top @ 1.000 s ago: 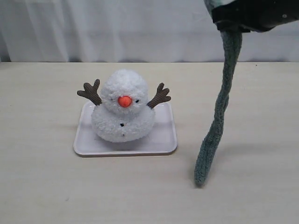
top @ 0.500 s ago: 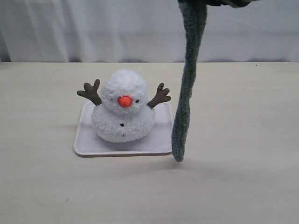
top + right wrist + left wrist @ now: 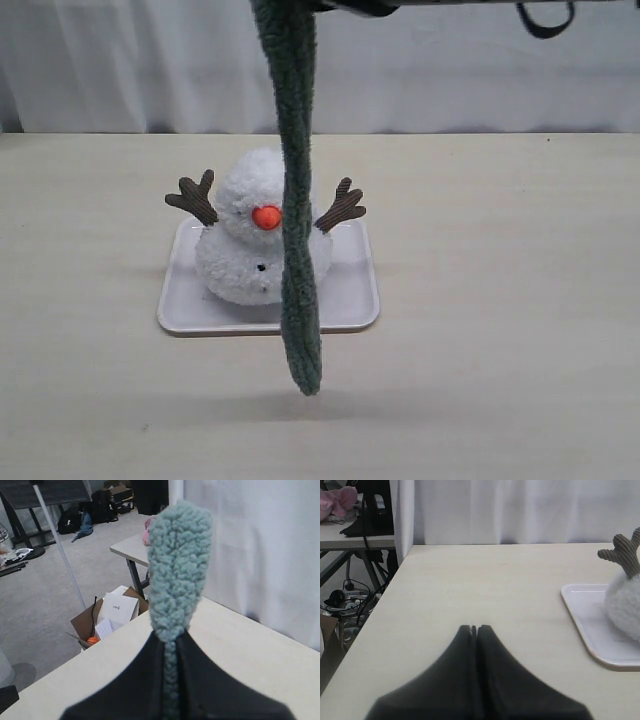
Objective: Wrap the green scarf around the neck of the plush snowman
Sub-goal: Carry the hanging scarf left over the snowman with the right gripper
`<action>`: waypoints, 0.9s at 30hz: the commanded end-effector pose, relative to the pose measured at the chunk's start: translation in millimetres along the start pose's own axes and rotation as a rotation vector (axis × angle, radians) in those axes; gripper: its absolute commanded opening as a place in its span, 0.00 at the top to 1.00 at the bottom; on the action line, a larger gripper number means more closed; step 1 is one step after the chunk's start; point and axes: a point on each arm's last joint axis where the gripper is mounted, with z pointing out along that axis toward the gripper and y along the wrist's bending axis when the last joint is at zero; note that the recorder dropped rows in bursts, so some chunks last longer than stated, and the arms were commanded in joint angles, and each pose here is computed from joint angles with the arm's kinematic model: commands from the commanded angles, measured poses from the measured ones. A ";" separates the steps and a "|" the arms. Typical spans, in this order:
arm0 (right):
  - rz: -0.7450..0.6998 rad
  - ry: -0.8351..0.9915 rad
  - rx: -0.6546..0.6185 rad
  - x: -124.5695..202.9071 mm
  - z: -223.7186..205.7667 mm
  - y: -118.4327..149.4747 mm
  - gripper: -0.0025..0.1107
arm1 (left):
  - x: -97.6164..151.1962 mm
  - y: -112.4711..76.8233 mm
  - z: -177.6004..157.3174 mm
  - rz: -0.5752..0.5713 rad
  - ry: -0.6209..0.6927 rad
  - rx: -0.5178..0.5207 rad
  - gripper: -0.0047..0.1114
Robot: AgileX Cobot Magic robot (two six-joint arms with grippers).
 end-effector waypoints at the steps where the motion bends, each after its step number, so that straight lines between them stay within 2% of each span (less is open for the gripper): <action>1: -0.018 -0.042 0.002 6.9 22.0 10.4 0.94 | -0.4 -0.1 0.1 -0.003 -0.012 0.001 0.96; 12: -0.027 -0.227 0.064 10.9 61.9 28.7 0.94 | -0.4 -0.1 0.1 -0.003 -0.012 0.001 0.96; 27: -0.065 -0.332 0.230 42.1 118.0 9.5 0.94 | -0.4 -0.1 0.1 -0.003 -0.012 0.001 0.96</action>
